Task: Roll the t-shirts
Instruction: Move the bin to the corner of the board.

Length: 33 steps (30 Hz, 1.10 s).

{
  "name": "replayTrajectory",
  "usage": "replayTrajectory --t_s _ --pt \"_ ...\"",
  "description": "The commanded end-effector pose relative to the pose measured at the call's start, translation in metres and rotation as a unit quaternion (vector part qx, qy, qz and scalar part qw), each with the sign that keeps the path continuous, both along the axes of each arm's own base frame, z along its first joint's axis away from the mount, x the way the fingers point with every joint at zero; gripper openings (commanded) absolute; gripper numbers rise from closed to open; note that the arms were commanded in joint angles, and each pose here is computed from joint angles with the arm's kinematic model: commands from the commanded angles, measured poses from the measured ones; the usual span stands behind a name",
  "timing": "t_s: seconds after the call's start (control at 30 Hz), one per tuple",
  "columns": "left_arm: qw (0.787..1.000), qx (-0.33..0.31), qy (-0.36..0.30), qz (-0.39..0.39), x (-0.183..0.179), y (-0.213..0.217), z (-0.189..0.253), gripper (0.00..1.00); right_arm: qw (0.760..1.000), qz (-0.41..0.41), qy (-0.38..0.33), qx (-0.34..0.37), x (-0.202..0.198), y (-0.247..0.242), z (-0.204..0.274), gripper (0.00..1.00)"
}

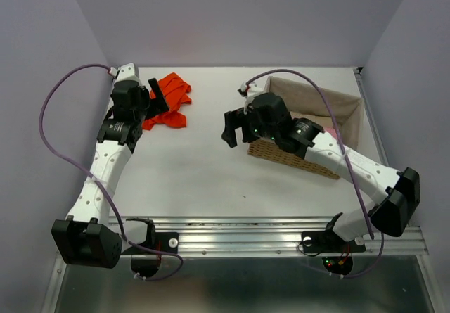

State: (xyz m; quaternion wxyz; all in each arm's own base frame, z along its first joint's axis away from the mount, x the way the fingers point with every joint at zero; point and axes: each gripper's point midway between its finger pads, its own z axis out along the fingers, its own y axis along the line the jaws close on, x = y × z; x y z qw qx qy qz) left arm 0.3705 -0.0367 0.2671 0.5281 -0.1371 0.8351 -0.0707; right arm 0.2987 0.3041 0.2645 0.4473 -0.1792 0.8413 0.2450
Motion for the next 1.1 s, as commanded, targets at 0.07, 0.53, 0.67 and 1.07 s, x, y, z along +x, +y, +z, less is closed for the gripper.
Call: replayTrajectory --t_s 0.07,0.53,0.67,1.07 --pt "1.000 0.002 -0.026 0.018 -0.003 0.005 0.013 0.99 0.997 0.049 0.045 -0.031 -0.032 0.031 -0.048 1.00" --pt "1.000 -0.009 -0.015 0.013 0.005 0.000 -0.006 0.99 0.987 -0.091 0.066 -0.119 -0.001 -0.024 -0.119 1.00" --pt "1.000 -0.016 -0.015 -0.002 0.008 -0.006 -0.009 0.99 0.984 -0.116 0.049 -0.129 0.027 -0.049 -0.117 1.00" --pt "0.997 -0.042 0.056 -0.017 0.023 -0.021 -0.051 0.99 0.965 -0.227 -0.009 -0.133 0.146 -0.139 -0.099 1.00"
